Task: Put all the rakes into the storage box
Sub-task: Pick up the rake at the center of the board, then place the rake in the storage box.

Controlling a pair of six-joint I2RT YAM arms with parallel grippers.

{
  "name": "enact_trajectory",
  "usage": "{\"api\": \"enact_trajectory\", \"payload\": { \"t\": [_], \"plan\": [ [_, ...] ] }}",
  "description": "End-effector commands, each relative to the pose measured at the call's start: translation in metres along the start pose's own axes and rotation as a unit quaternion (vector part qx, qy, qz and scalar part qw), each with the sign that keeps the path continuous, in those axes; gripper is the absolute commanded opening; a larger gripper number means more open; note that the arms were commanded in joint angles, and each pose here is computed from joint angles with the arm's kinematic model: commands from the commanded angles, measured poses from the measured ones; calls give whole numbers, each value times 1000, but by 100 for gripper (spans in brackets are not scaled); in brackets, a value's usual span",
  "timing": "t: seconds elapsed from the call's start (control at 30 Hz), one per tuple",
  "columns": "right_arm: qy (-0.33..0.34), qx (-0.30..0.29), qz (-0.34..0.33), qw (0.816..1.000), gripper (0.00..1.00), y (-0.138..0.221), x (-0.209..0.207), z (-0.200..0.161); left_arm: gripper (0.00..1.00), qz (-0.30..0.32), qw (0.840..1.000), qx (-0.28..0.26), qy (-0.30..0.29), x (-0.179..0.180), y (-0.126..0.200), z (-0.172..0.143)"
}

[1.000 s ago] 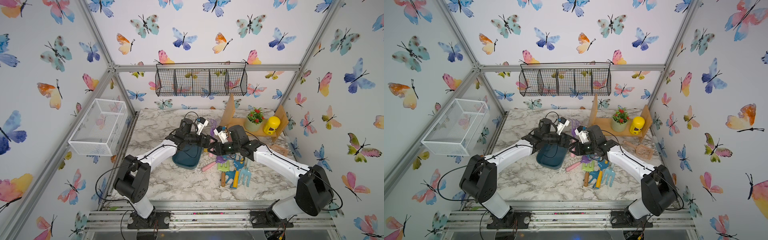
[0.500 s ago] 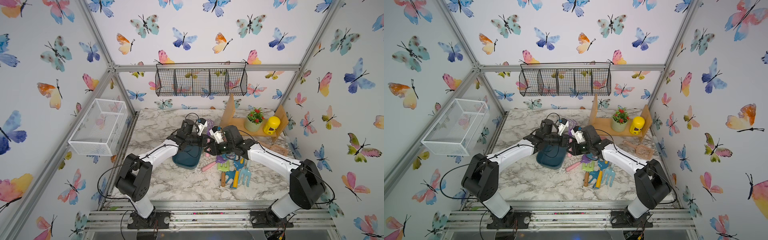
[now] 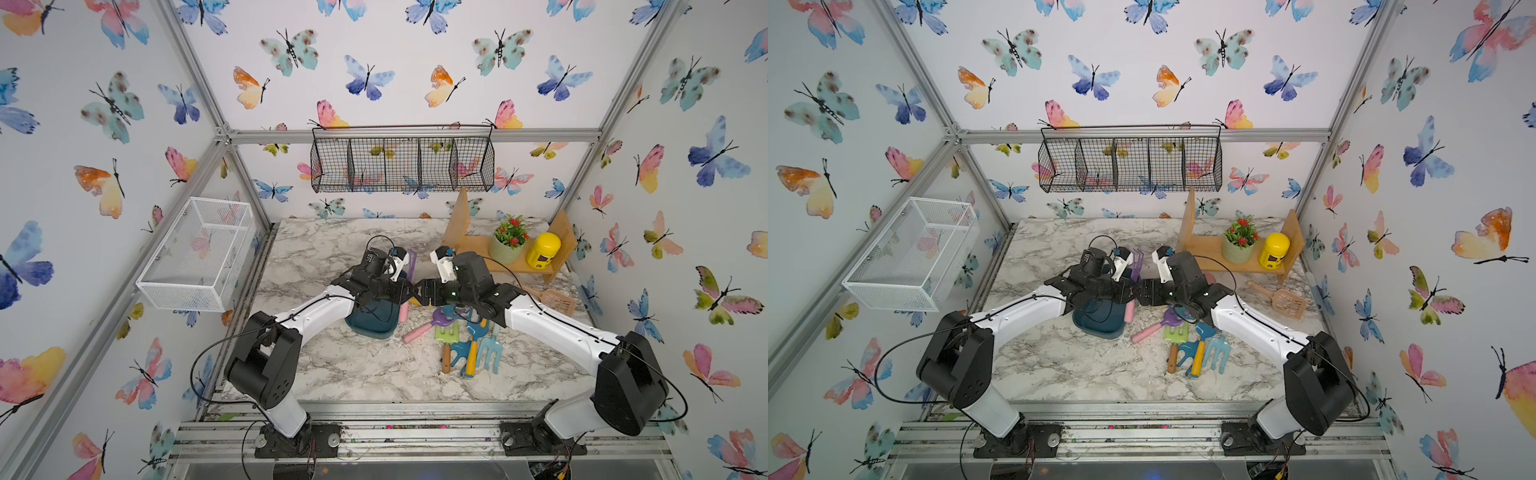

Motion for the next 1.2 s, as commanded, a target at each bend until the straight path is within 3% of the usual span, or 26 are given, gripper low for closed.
{"api": "enact_trajectory", "payload": {
  "t": [0.0,0.13,0.3,0.53,1.17],
  "plan": [
    [-27,-50,-62,996,77,3,-11,5,0,97,995,-27,-15,6,11,16],
    [-50,-51,-91,993,76,1,-20,-1,0,203,978,-39,-9,22,25,20],
    [-55,-38,-116,991,76,-2,-25,-3,0,259,964,-47,27,45,43,18],
    [-64,-40,-138,988,75,0,-28,-3,0,288,956,-11,55,61,42,-2],
    [-82,-28,-170,982,76,-2,-42,-19,0,284,952,77,83,74,19,-38]
  ]
}}
Point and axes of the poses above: each gripper's point midway between its finger pads, its own y axis back along the fingers, its own x axis along the line the jaws close on, z = x × y, the point moved 9 cm from there along y, back along the fingers, and after that the axes turned 1 degree about y, right-handed, at the moved point
